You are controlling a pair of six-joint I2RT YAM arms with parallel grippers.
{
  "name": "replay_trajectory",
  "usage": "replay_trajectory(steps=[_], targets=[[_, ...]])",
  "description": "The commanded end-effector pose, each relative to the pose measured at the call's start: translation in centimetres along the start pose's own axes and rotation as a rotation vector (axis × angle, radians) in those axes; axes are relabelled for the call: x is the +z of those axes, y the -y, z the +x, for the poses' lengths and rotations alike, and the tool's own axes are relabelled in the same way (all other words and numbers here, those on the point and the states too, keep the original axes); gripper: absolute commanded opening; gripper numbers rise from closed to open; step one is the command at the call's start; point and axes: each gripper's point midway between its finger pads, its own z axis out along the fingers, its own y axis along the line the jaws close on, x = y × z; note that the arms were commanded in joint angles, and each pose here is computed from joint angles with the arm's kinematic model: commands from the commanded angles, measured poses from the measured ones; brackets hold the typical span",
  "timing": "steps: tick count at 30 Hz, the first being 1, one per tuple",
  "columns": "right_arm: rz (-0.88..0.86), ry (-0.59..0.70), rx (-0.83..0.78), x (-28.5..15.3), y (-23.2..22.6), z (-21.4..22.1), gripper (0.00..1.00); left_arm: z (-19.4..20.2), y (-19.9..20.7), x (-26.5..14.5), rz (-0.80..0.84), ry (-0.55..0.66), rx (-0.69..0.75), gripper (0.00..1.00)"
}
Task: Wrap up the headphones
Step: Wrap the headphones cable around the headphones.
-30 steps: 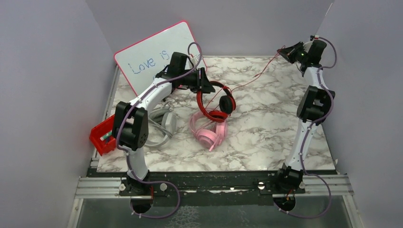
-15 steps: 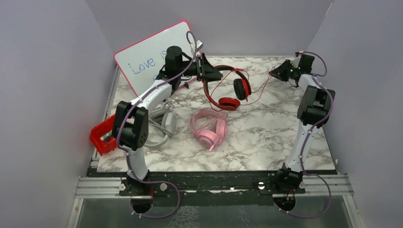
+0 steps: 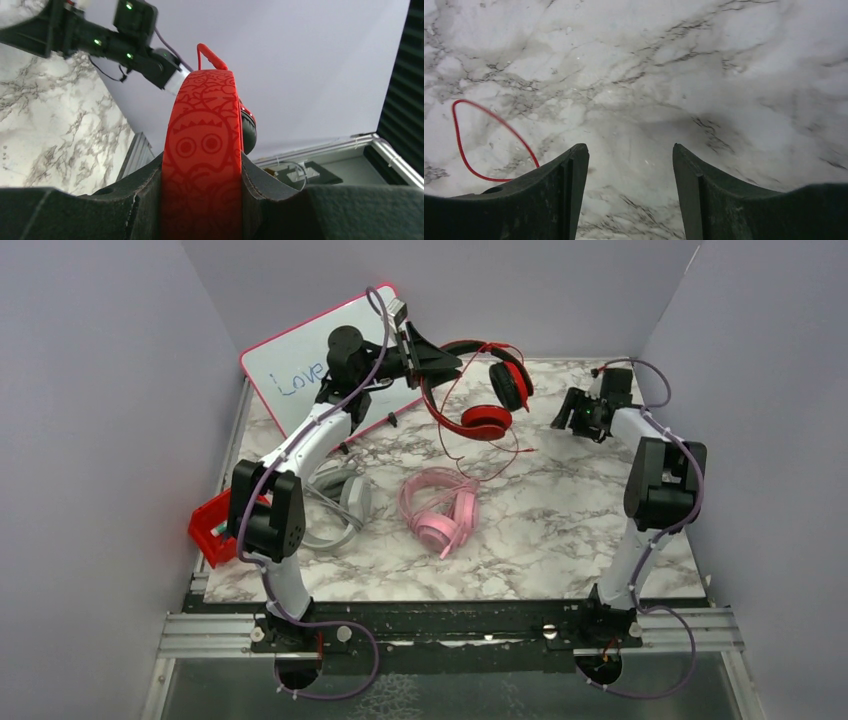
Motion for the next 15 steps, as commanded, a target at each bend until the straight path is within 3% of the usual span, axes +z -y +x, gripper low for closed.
replay_trajectory(steps=[1, 4, 9, 12, 15], targets=[[0.200, 0.125, -0.103, -4.7, 3.0, -2.8, 0.68, -2.5, 6.2, -1.0, 0.095, 0.124, 0.037, 0.00], [0.153, 0.166, -0.127, -6.6, 1.6, -3.3, 0.68, -3.4, 7.2, -1.3, 0.112, 0.157, 0.032, 0.00], [-0.479, 0.339, -0.422, -8.8, -12.9, -1.4, 0.68, -4.2, 9.7, -1.1, 0.154, 0.172, 0.062, 0.00], [-0.712, 0.377, -0.604, -9.9, -19.4, 2.3, 0.68, -4.6, 10.7, -1.1, 0.171, 0.177, 0.068, 0.00], [-0.918, 0.365, -0.629, -11.1, -22.7, 5.2, 0.67, -4.6, 11.5, -1.2, 0.183, 0.178, 0.073, 0.00]])
